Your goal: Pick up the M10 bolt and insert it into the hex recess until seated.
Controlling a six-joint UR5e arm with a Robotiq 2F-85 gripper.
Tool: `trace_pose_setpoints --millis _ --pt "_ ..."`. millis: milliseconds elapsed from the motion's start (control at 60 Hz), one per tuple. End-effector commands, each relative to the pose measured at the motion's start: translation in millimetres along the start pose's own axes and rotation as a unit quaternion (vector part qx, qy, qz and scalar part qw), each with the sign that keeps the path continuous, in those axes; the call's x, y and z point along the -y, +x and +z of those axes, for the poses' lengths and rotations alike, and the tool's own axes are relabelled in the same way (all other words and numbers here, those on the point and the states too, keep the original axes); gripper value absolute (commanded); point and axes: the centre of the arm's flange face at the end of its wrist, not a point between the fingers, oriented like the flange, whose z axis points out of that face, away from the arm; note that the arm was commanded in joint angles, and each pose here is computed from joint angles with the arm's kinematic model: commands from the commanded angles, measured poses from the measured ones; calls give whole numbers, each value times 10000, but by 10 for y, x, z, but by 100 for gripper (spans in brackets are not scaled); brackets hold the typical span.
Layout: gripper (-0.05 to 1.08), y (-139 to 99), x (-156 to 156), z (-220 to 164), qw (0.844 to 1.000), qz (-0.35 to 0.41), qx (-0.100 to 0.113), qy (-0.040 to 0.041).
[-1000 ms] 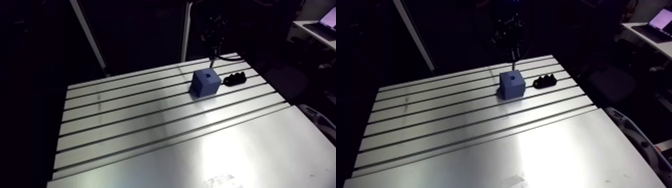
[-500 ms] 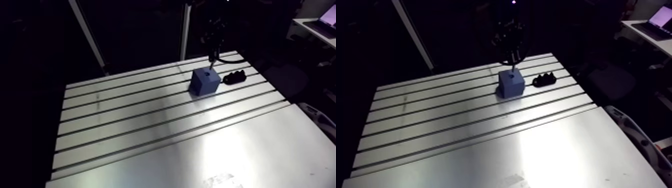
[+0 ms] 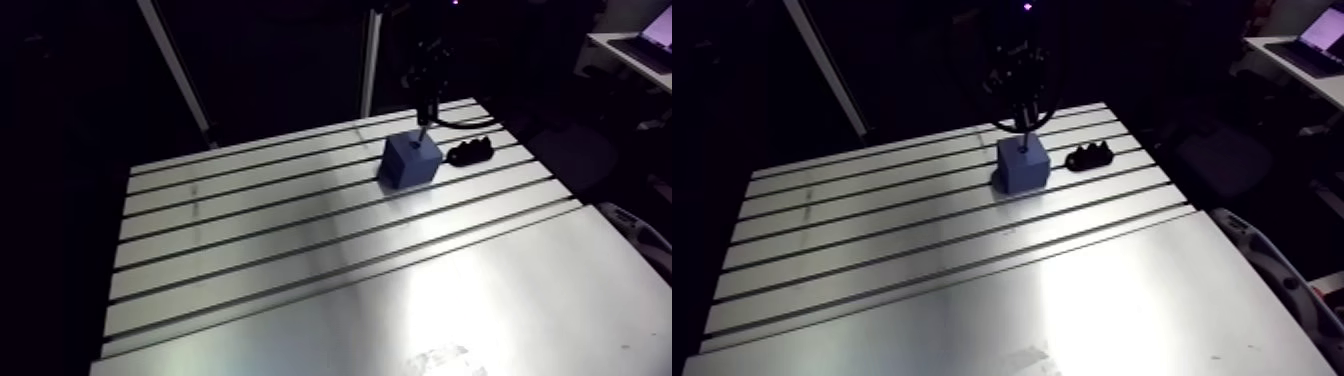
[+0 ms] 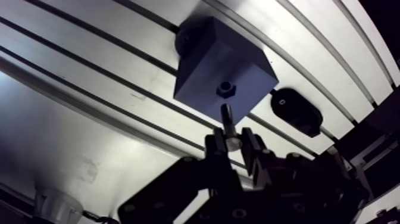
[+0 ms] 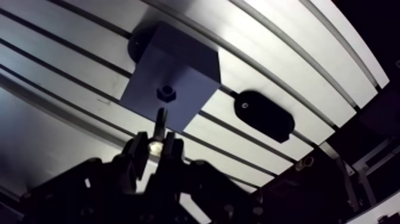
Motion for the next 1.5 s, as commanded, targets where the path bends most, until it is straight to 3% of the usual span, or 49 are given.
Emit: trace_pose_setpoints --millis 17,1500 --pt "103 7 9 13 10000 -9 9 5" --pt "102 93 -35 78 10000 -24 2 15"
